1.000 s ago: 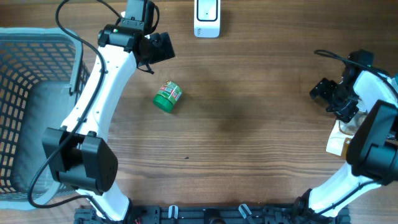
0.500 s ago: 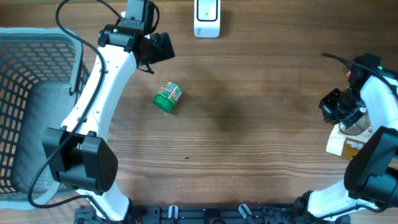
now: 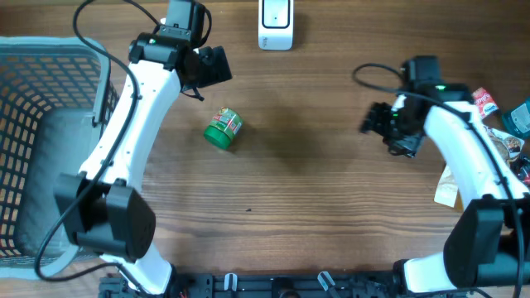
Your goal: Scan the item barcode
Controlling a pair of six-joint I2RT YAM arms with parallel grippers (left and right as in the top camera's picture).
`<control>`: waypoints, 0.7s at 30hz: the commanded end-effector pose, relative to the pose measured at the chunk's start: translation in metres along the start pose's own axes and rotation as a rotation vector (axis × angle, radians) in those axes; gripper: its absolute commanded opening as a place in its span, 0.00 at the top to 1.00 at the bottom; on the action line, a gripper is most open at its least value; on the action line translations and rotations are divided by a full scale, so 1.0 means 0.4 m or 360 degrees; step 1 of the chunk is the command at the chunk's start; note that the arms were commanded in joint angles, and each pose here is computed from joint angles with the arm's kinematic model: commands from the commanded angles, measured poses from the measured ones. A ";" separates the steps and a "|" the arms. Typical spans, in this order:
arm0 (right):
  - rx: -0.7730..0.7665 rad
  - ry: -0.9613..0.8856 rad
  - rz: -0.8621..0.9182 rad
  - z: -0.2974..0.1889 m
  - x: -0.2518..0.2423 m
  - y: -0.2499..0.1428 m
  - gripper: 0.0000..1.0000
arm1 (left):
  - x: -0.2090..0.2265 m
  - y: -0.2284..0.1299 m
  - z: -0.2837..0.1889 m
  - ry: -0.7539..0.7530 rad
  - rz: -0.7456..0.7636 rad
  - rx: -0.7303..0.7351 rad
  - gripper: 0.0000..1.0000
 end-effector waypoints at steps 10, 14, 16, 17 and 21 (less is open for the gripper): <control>-0.0422 0.0405 -0.1302 -0.017 0.292 0.019 0.00 | -0.004 0.022 -0.374 -0.0185 0.0039 -0.0598 0.00; -0.0487 0.0455 -0.1523 -0.017 0.386 -0.023 0.00 | 0.010 0.017 -0.435 -0.0245 0.0019 -0.0668 0.00; -0.0516 0.0445 -0.1600 -0.017 0.419 -0.040 0.00 | 0.014 0.015 -0.452 -0.0262 0.0014 -0.0687 0.00; -0.0536 0.0449 -0.1656 -0.017 0.437 -0.050 0.00 | 0.016 0.014 -0.457 -0.0266 0.0013 -0.0693 0.00; -0.0656 0.0411 -0.1774 -0.016 0.502 -0.066 0.00 | 0.024 0.011 -0.484 -0.0290 0.0004 -0.0723 0.00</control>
Point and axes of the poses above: each gripper's point midway between its finger pads, its own z axis out along the fingers, its own x axis along the line the jaws close on, y = z × x, the point moved 4 cm from there along -z, back along the fingers, and after that the axes turned 10 degrees about -z, right-handed, at the moved point
